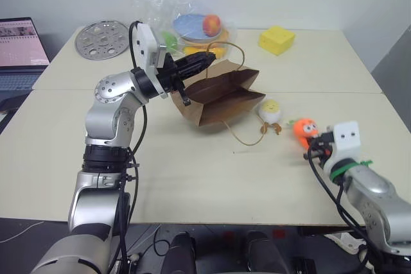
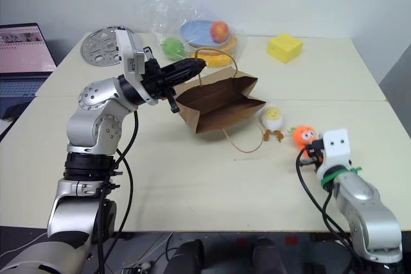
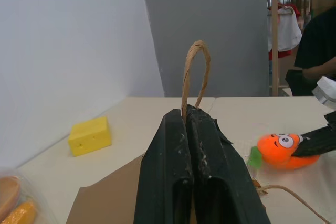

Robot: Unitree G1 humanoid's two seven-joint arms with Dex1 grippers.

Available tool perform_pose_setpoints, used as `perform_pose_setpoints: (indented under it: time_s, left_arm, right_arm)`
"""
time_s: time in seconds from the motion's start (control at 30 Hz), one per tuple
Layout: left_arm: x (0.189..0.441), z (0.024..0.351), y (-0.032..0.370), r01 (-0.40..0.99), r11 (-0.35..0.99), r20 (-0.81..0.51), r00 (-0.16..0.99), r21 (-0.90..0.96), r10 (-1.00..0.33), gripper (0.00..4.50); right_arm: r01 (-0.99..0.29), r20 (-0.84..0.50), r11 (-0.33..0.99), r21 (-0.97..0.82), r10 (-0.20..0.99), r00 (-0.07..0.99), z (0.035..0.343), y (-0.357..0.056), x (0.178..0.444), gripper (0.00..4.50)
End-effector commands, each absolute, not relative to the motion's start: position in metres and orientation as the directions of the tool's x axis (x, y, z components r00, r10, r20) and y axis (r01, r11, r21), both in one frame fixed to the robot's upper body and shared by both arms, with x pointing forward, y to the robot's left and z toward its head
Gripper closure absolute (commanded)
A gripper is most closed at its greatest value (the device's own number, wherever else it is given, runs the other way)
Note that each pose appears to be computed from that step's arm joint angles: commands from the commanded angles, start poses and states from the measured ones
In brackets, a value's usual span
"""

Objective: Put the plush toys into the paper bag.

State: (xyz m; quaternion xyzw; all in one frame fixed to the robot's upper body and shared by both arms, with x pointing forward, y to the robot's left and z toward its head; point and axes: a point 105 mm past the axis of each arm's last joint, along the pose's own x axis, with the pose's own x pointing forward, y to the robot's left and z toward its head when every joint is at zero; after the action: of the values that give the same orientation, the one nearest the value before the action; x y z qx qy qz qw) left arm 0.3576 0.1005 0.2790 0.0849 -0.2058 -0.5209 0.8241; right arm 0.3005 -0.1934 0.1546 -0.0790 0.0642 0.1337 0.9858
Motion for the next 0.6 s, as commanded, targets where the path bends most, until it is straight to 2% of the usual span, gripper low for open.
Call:
perform_pose_setpoints:
  time_s: [0.03, 0.13, 0.23, 0.4, 0.6]
  left_arm:
    - [0.355, 0.289, 0.101, 0.805, 0.441, 0.275, 0.354, 0.397, -0.894, 4.5]
    - [0.355, 0.288, 0.1, 0.806, 0.436, 0.272, 0.35, 0.4, -0.896, 4.5]
    - [0.355, 0.288, 0.098, 0.808, 0.43, 0.273, 0.343, 0.402, -0.899, 4.5]
    - [0.354, 0.289, 0.095, 0.81, 0.426, 0.277, 0.335, 0.403, -0.9, 4.5]
    - [0.348, 0.29, 0.089, 0.82, 0.409, 0.283, 0.314, 0.4, -0.906, 4.5]
  right_arm:
    - [-0.444, -0.093, 0.865, -0.234, 0.435, 0.896, 0.189, -0.165, 0.29, 4.5]
    - [-0.536, -0.054, 0.821, -0.197, 0.537, 0.842, 0.212, -0.14, 0.293, 4.5]
    - [-0.613, -0.055, 0.771, -0.176, 0.614, 0.788, 0.221, -0.114, 0.294, 4.5]
    - [-0.634, -0.05, 0.761, -0.135, 0.634, 0.772, 0.225, -0.095, 0.3, 4.5]
    - [-0.649, -0.149, 0.739, -0.18, 0.631, 0.761, 0.206, -0.058, 0.334, 4.5]
